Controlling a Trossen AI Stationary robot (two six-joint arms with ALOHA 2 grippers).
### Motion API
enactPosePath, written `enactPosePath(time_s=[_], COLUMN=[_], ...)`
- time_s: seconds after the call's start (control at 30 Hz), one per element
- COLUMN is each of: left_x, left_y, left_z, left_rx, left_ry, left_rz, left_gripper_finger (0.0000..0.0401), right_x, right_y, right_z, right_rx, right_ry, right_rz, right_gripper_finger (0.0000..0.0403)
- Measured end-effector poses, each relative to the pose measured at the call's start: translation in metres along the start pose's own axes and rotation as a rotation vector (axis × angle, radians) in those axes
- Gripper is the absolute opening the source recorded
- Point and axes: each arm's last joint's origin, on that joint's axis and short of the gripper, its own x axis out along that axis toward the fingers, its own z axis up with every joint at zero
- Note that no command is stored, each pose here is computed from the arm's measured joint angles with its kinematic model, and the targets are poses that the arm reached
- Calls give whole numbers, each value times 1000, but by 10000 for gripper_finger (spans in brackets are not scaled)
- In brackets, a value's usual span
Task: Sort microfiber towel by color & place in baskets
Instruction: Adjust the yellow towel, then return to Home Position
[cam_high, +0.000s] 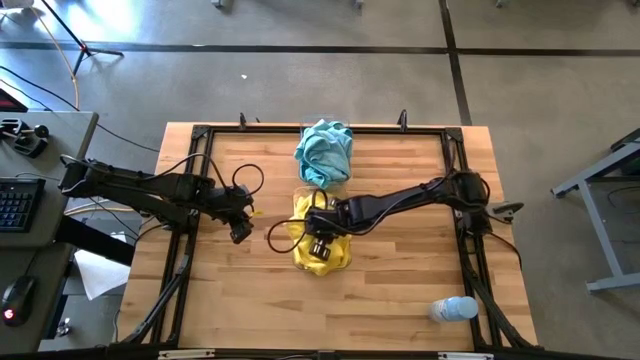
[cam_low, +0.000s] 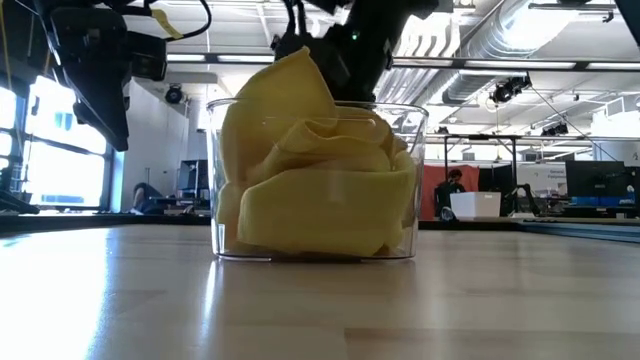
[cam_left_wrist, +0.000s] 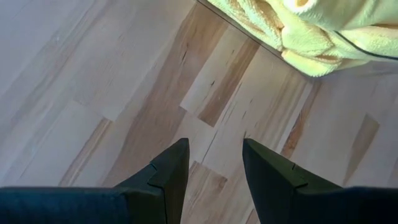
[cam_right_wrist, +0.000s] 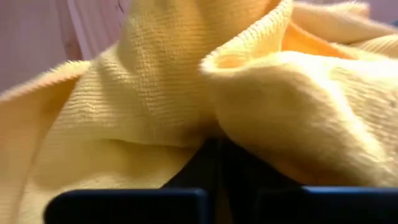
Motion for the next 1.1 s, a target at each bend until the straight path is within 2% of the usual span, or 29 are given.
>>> enactPosePath(time_s=[0.23,0.4,0.6,0.73,0.83,1.0,1.1], left_x=[0,0,0,0,0,0,0], left_y=[-2,-4,-4,-3,-3,-2,-3], left_z=[-2,-3,-3,-3,-4,-5,-3], left_rx=[28,39,42,55,112,293,320], left_ry=[-10,-13,-19,-16,-7,2,-25], left_rz=[11,15,21,26,33,39,55], left_gripper_finger=[140,140,140,140,140,140,140], right_x=[-20,-45,-78,-98,-112,-132,-139], right_y=[-1,0,2,1,-3,-13,-22], right_z=[6,10,8,0,-8,-26,-39], right_rx=[9,13,2,21,37,-1,10], right_ry=[-48,-101,-139,-127,-97,25,155], right_rz=[20,55,75,9,-47,-127,-192], right_gripper_finger=[83,99,101,101,100,74,42])
